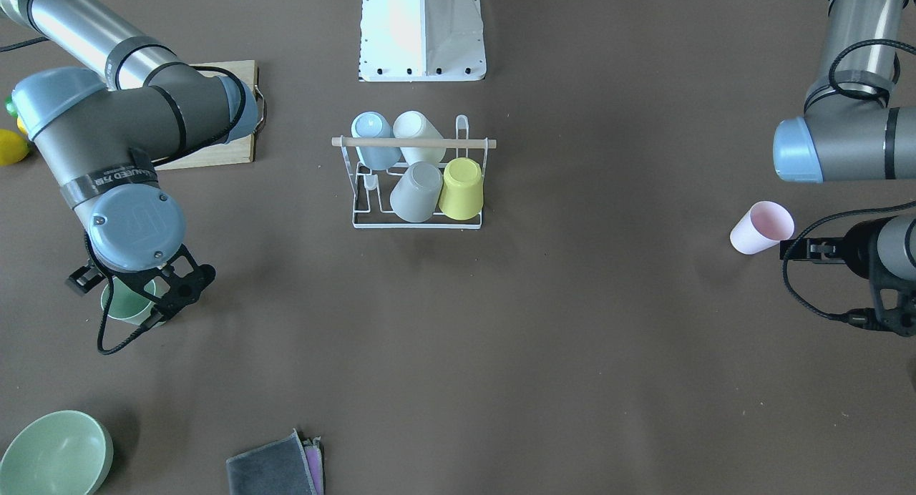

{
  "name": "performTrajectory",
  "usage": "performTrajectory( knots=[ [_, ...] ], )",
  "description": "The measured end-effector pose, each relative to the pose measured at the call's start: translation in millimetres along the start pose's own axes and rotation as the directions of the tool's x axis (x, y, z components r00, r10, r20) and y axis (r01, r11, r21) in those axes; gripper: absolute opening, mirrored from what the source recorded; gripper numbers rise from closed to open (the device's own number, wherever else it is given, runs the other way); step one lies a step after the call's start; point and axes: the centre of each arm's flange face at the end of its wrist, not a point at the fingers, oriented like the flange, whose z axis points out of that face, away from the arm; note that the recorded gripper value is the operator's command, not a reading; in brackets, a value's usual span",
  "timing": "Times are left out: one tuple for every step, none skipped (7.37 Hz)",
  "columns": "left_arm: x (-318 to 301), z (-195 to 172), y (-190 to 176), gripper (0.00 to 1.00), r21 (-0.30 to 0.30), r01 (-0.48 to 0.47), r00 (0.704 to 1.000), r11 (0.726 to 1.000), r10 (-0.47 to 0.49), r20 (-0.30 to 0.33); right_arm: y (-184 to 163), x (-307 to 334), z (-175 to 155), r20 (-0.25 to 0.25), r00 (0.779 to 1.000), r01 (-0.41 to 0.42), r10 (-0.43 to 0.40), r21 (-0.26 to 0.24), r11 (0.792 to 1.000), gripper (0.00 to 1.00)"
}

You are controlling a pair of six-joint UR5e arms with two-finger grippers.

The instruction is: Place cup on cup holder

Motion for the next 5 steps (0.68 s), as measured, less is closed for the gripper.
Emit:
performTrajectory(
  knots=[
    [10,-6,10,0.98,0.011,-0.021,0.999,1.0,0.021,0.047,-17,-1,-5,-0.023,0.998,0.05,-0.05,-0.028,0.998,1.0],
    [15,-9,19,0.98,0.016,-0.033,0.997,0.999,0.032,0.068,-30,-6,-6,-0.057,0.993,0.1,-0.104,-0.063,0.993,1.0],
    [16,-7,23,0.98,0.009,-0.033,0.997,0.999,0.032,0.075,-39,-9,-4,-0.085,0.984,0.146,-0.154,-0.092,0.985,1.0],
    [14,0,23,0.98,-0.019,-0.019,0.997,1.0,0.02,0.078,-49,-13,-3,-0.099,0.975,0.187,-0.198,-0.117,0.975,1.0],
    [11,14,21,0.98,-0.065,0.008,0.997,0.998,-0.003,0.081,-64,-19,-6,-0.117,0.963,0.225,-0.243,-0.146,0.963,1.0]
  ],
)
